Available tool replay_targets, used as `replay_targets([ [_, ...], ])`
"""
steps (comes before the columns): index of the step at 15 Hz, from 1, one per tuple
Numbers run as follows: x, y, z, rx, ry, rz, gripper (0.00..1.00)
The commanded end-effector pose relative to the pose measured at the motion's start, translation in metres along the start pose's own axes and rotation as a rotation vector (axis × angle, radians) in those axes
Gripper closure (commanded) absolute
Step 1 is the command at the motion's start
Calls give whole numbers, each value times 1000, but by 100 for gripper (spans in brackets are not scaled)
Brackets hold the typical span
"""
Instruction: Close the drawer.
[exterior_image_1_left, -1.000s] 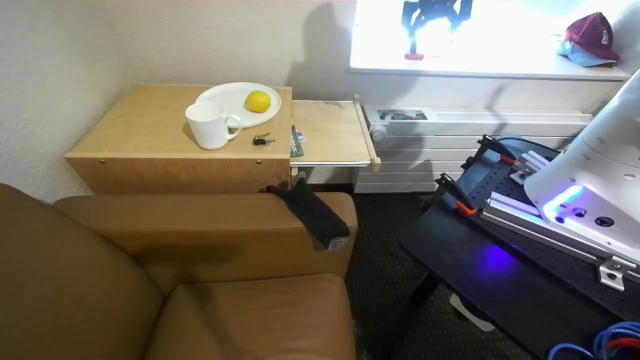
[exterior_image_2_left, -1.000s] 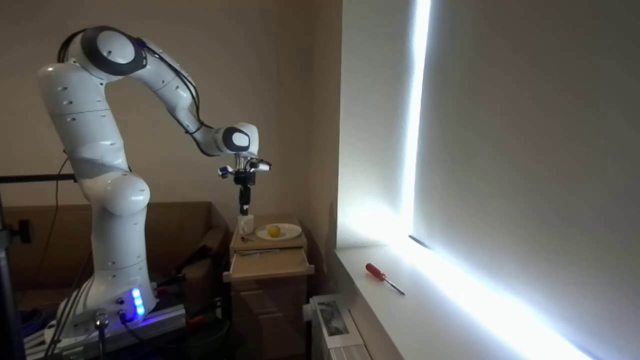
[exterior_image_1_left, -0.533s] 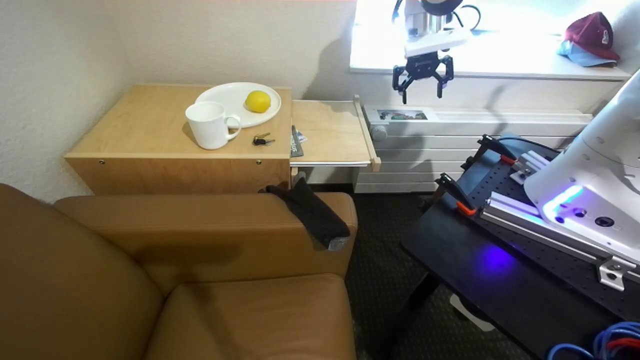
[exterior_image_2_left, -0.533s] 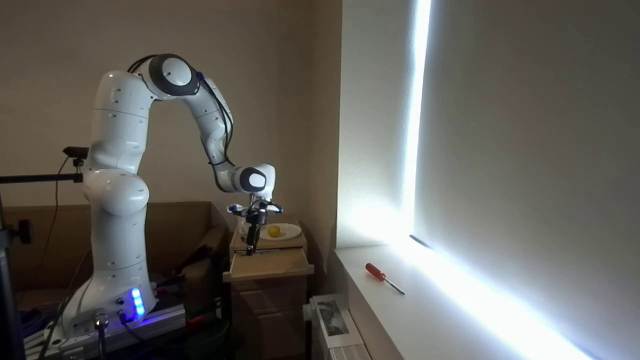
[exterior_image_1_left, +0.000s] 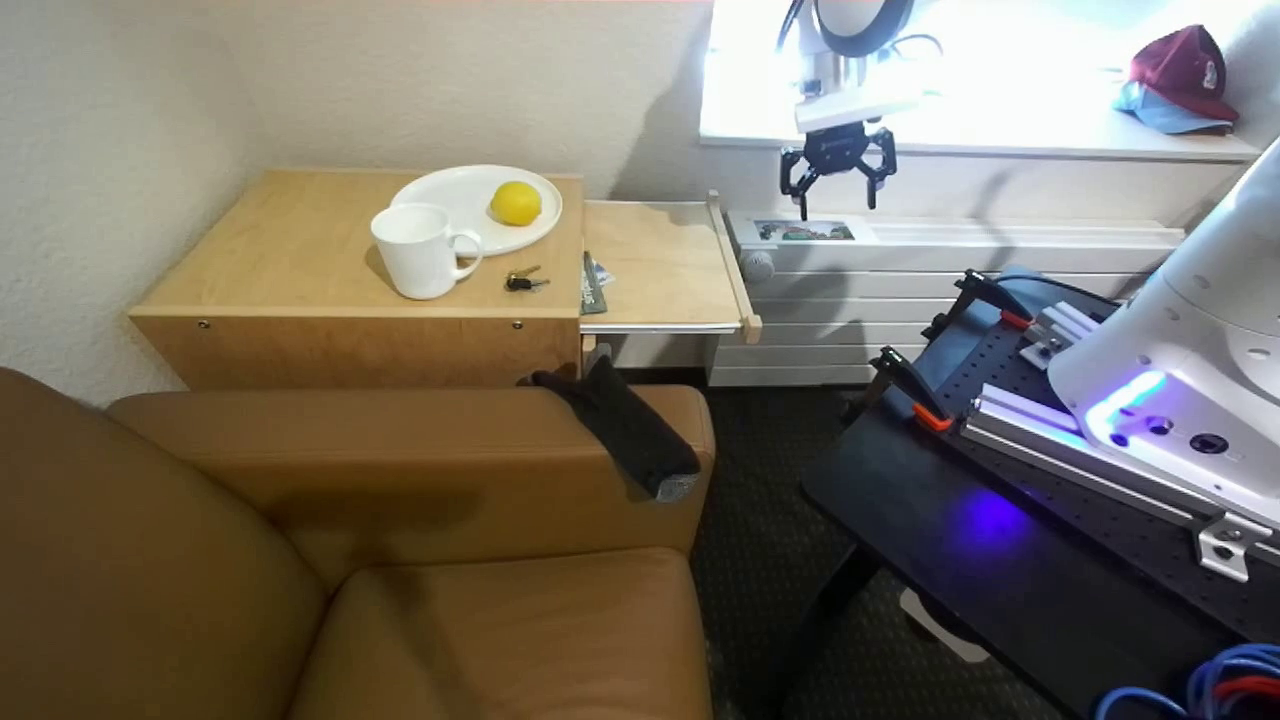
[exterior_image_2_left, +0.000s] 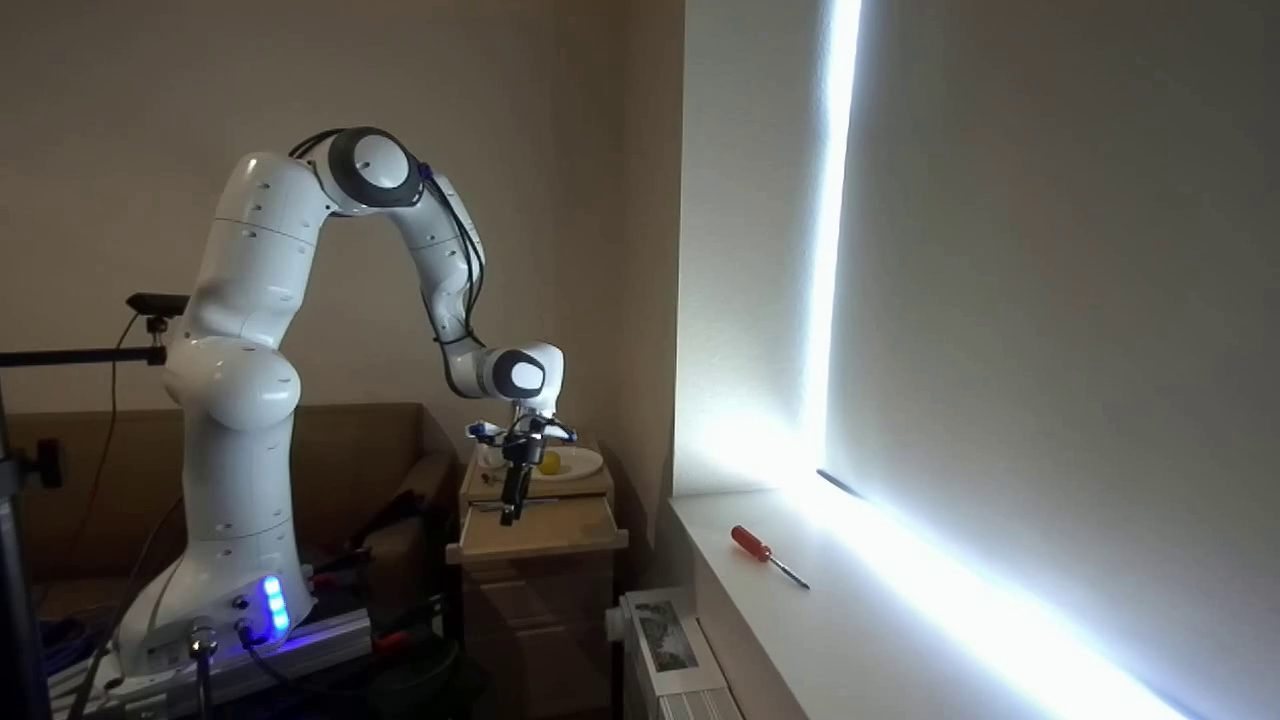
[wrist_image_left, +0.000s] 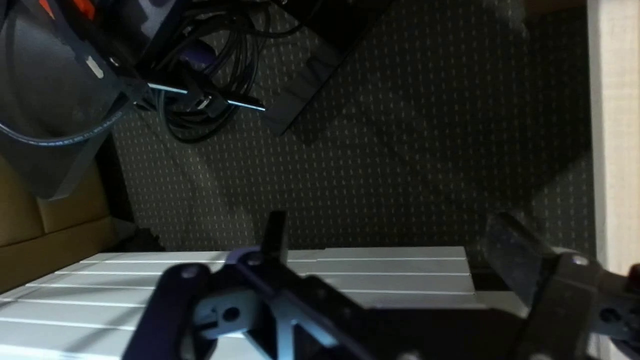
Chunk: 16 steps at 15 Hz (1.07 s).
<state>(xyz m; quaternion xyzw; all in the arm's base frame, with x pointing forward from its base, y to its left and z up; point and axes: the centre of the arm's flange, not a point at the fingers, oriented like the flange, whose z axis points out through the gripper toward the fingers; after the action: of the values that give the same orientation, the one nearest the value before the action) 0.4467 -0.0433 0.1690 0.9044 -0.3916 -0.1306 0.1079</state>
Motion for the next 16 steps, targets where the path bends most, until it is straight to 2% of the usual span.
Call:
replay_targets([
  [1,4,-22,34,-61,51,37,0],
  [5,2,-51,58,-38,76,70,0],
  [9,20,-60,80,-27,76,158,0],
  [11,30,-61,91,27,59,199,0],
  [16,30,-67,90,186,-81,319,0],
])
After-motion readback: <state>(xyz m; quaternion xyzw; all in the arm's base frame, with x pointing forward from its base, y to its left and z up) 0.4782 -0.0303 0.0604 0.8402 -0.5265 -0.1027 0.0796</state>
